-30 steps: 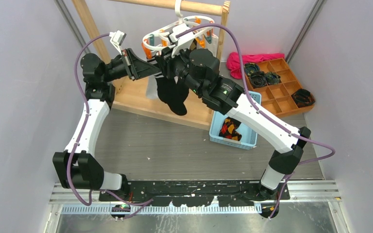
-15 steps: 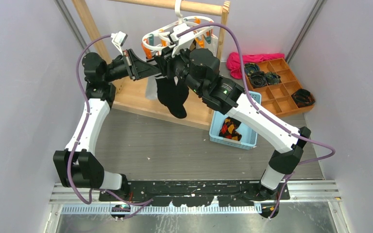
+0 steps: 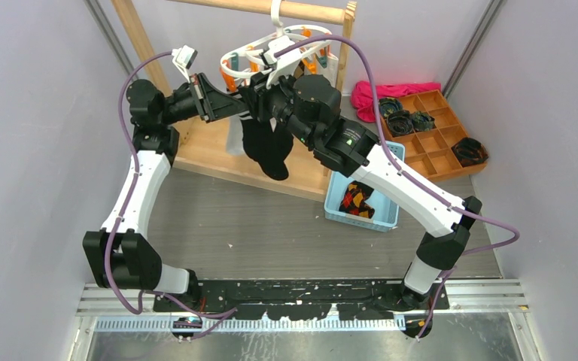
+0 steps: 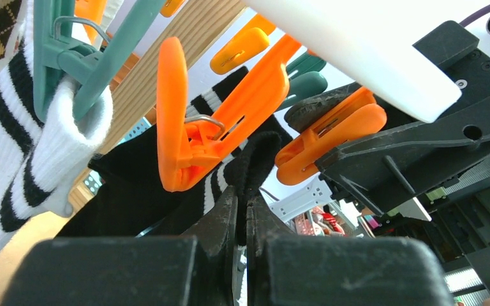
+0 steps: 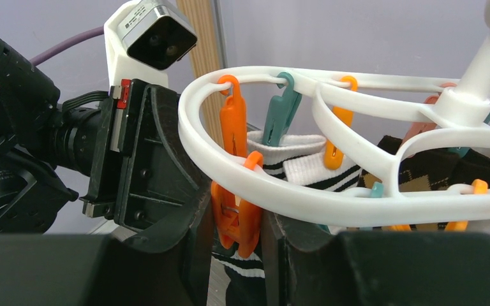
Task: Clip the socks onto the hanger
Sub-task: Clamp the sock onto the hanger.
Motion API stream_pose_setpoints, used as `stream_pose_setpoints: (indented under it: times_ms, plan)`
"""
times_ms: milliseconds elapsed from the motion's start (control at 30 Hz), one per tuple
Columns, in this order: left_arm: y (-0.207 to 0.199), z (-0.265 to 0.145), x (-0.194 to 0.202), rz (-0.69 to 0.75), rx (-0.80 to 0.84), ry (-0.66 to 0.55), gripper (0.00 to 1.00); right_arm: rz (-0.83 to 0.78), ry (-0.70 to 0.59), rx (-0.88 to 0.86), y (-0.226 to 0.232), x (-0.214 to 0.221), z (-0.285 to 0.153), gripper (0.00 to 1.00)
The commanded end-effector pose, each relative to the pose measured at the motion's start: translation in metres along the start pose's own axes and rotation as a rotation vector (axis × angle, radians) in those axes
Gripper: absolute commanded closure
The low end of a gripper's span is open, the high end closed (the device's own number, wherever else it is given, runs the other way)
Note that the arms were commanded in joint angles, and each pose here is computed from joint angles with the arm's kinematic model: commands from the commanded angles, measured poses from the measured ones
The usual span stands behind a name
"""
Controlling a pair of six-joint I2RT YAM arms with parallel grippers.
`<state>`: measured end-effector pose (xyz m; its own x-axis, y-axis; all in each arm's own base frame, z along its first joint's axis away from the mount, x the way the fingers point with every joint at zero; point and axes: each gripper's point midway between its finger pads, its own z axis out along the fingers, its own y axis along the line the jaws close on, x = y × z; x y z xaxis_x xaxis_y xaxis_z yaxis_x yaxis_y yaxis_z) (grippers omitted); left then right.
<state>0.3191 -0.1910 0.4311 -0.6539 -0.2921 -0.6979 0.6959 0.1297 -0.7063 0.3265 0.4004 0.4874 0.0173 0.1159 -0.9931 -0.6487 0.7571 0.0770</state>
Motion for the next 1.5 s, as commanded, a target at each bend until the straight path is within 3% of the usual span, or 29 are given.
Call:
stream_pose_setpoints:
  times_ms: [0, 1467]
  plan:
    - [-0.021, -0.002, -0.010, 0.064, 0.043, -0.002, 1.00, 0.009, -0.064, -0.008, -0.004, -0.028, -0.012, 0.88]
    - [-0.025, -0.006, 0.007, 0.046, 0.082, 0.099, 1.00, -0.007, -0.074, -0.045, -0.003, -0.030, -0.015, 0.88]
